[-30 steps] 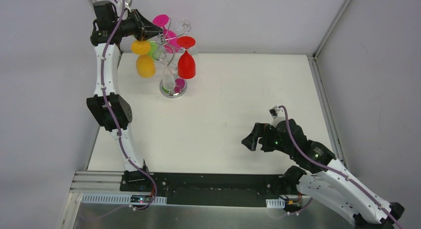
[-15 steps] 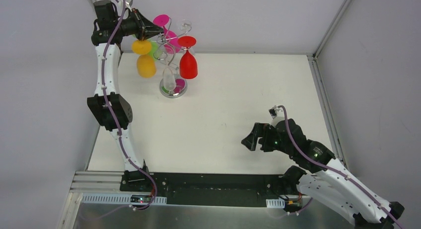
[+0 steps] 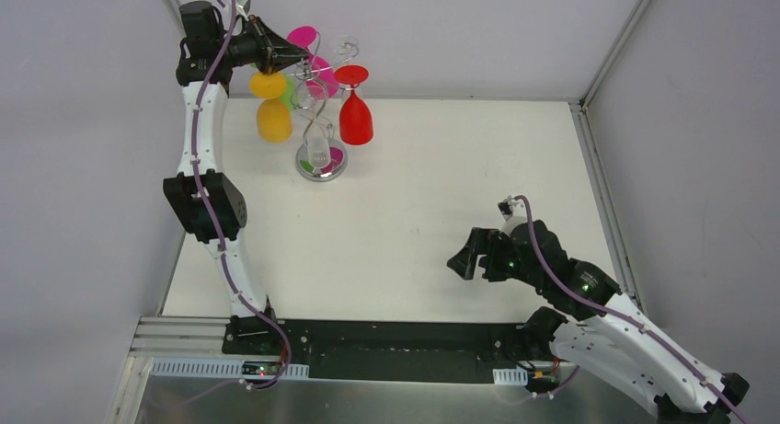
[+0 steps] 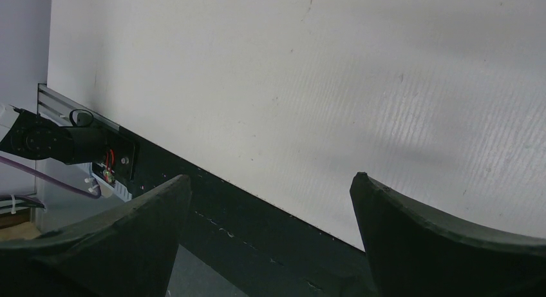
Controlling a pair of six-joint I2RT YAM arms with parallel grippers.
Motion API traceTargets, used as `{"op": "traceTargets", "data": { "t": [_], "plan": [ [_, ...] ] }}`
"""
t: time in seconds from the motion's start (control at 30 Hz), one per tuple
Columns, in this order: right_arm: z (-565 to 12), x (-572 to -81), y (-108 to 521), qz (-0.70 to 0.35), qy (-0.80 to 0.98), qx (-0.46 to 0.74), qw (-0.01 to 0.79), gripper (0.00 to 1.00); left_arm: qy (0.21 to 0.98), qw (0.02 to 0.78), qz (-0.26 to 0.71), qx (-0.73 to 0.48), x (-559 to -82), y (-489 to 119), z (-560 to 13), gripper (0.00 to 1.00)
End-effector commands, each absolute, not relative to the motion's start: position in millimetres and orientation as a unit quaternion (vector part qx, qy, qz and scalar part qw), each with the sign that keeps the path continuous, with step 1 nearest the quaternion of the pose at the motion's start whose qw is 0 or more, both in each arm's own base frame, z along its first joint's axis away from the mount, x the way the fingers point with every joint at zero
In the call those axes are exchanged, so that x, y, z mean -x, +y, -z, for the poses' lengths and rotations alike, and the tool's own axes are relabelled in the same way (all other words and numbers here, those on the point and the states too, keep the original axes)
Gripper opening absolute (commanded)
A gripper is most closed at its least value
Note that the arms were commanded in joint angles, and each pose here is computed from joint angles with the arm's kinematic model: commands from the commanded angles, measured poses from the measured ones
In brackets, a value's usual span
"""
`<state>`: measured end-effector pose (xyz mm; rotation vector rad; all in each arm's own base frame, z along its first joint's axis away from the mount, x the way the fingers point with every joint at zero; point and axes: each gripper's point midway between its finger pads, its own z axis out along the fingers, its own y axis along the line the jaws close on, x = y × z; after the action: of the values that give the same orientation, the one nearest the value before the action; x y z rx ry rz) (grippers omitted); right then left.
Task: Take the wine glass off the wine glass rack
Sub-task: Pick up the wine rack from the center of the board.
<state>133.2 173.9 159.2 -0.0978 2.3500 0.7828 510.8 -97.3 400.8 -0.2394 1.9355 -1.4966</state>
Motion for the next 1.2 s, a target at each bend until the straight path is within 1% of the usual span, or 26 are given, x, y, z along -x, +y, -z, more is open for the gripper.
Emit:
{"op": "traceTargets", "data": {
  "t": [0.0, 0.73, 1.17],
  "plan": [
    [-166.6, -132.3, 175.9, -0.31, 0.891, 0.032, 0.329, 0.99, 0.693, 0.396, 0.602, -0.007, -452.3, -117.5, -493.6, 0.0],
    [-169.7, -130.0, 174.4, -0.318, 0.888, 0.021, 0.332, 0.99, 0.666, 0.42, 0.616, -0.029, -418.1, -127.1, -531.9, 0.0],
    [-171.8, -129.9, 174.1, -0.321, 0.885, 0.018, 0.336, 0.99, 0.655, 0.42, 0.626, -0.048, -396.5, -151.0, -549.4, 0.0]
  ]
}}
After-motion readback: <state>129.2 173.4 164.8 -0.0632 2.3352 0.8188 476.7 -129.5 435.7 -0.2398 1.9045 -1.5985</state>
